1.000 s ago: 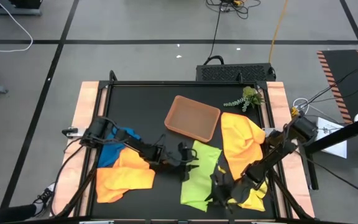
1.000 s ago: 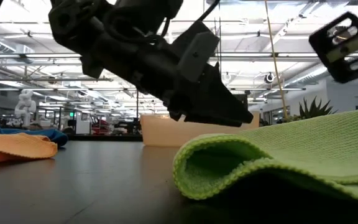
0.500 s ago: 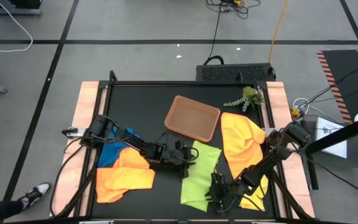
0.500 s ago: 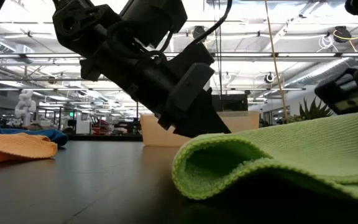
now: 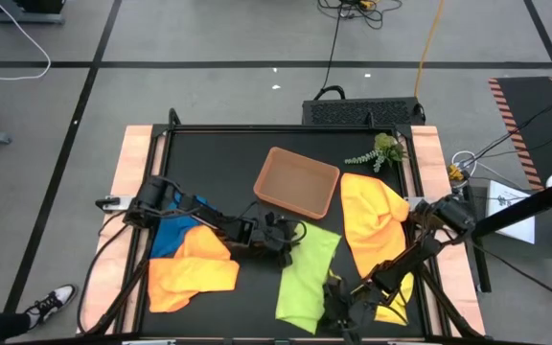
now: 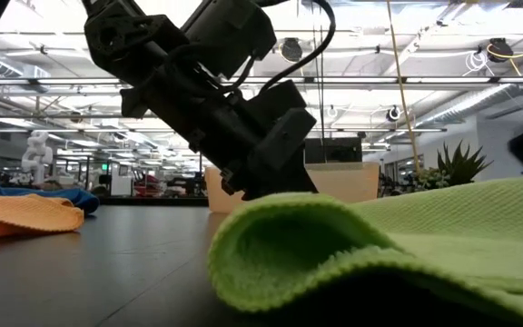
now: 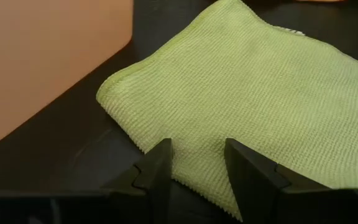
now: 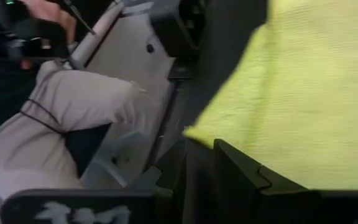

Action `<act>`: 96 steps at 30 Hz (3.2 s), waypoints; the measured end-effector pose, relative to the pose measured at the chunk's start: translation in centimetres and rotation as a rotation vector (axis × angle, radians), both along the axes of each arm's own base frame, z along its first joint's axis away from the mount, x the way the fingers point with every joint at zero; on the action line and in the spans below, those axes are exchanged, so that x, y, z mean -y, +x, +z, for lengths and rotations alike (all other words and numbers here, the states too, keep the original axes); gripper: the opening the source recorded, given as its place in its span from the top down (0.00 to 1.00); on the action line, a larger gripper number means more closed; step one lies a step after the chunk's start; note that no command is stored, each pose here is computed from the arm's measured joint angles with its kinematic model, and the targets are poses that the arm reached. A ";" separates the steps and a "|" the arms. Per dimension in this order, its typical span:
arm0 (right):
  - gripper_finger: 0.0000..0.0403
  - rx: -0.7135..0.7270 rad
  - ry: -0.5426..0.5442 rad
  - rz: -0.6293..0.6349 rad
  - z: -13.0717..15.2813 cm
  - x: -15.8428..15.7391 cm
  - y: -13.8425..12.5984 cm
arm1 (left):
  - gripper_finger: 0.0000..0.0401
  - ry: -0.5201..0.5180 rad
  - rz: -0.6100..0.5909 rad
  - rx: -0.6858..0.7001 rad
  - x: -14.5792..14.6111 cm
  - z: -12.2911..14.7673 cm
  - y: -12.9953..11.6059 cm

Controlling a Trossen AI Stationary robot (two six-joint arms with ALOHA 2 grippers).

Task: Fold microfiber towels
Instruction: Fold the green microfiber towel

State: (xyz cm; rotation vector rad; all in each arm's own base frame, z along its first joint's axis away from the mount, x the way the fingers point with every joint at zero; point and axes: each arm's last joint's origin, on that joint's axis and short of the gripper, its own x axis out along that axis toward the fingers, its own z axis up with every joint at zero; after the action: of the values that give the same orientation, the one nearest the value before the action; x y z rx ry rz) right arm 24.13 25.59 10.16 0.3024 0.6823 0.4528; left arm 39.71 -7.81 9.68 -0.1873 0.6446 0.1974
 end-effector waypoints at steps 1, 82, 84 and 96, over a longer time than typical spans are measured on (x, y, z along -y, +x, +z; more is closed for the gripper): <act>0.83 0.003 0.003 0.003 0.0 -0.1 -0.1 | 0.62 -0.001 0.003 0.000 -0.1 0.0 0.0; 0.69 0.154 -0.219 -0.104 3.0 0.8 -0.7 | 0.62 0.308 -0.622 0.138 17.6 4.2 -8.5; 0.69 0.158 -0.215 -0.107 3.1 0.8 -0.6 | 0.62 0.365 -0.661 0.136 17.6 4.2 -8.5; 0.69 0.157 -0.205 -0.128 3.1 1.1 -0.3 | 0.62 0.483 -0.750 0.137 17.5 4.1 -8.4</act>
State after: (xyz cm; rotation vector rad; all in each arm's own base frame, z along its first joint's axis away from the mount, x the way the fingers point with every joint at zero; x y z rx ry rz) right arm 23.83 24.49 13.27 0.1149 0.5475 0.2780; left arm 31.28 -25.27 13.82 0.5026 0.4778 -0.3816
